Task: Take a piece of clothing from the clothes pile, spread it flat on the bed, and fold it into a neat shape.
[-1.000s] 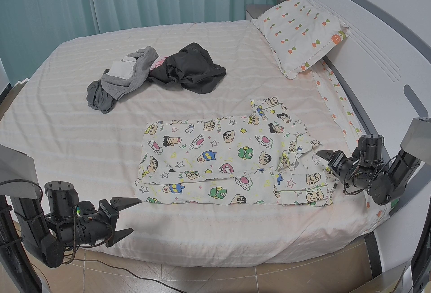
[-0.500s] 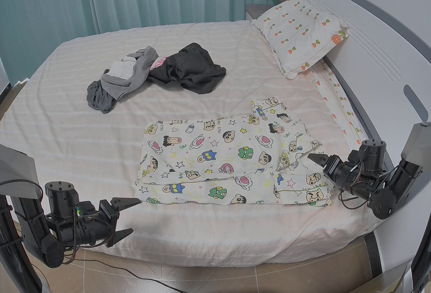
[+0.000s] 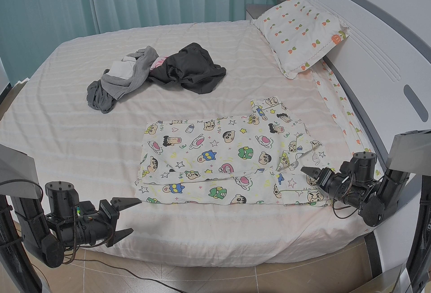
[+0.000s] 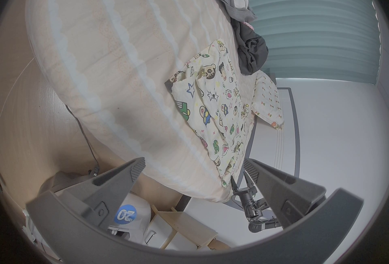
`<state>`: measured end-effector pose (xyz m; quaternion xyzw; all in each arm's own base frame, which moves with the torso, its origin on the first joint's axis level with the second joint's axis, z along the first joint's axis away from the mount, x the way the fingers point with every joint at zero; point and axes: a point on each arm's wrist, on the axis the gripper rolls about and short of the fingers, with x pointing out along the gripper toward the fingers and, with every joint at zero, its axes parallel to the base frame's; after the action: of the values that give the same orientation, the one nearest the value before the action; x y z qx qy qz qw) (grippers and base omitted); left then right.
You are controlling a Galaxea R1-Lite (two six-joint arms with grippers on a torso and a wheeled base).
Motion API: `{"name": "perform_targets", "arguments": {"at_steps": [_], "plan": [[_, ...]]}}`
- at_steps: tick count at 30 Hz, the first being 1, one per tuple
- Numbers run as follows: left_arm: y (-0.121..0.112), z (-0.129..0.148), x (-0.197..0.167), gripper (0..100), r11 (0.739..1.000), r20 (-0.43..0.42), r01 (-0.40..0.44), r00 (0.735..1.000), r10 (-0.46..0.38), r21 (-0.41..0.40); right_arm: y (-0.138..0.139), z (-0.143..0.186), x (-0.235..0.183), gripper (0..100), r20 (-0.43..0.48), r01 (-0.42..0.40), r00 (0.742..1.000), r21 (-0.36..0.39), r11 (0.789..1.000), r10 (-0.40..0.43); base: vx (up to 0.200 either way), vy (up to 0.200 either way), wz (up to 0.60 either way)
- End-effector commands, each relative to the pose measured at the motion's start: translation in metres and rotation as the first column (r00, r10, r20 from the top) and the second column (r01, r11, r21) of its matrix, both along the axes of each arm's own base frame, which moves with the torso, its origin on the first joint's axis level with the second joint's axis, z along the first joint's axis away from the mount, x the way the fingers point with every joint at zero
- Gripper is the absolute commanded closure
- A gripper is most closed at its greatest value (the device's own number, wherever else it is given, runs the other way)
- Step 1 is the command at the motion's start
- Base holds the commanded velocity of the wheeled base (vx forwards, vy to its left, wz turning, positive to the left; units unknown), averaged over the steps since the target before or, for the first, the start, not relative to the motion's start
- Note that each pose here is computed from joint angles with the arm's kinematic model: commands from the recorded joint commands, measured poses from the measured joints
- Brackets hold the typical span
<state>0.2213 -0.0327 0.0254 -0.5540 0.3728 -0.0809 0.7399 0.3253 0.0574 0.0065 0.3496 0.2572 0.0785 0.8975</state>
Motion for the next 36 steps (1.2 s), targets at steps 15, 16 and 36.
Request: {"name": "perform_targets", "arguments": {"at_steps": [15, 16, 36], "plan": [[-0.007, -0.005, -0.004, 0, 0.996, 0.007, 0.066, 0.998, -0.067, 0.052, -0.002, 0.01, -0.028, 0, 0.13, 0.002, 0.992, -0.025, 1.0, 0.001, 0.0, 0.0, 0.0], [-0.007, -0.005, -0.004, 0, 0.996, 0.008, 0.067, 0.998, -0.068, 0.054, 0.0, 0.009, -0.03, 0, 0.124, -0.006, 0.992, -0.027, 1.0, 0.009, 0.0, 0.0, 0.0], [-0.006, -0.004, -0.002, 0, 0.997, 0.019, 0.061, 0.998, -0.062, 0.049, 0.0, 0.01, -0.03, 0, 0.131, -0.006, 0.991, -0.023, 1.0, 0.009, 0.03, 0.0, 0.0]]}}
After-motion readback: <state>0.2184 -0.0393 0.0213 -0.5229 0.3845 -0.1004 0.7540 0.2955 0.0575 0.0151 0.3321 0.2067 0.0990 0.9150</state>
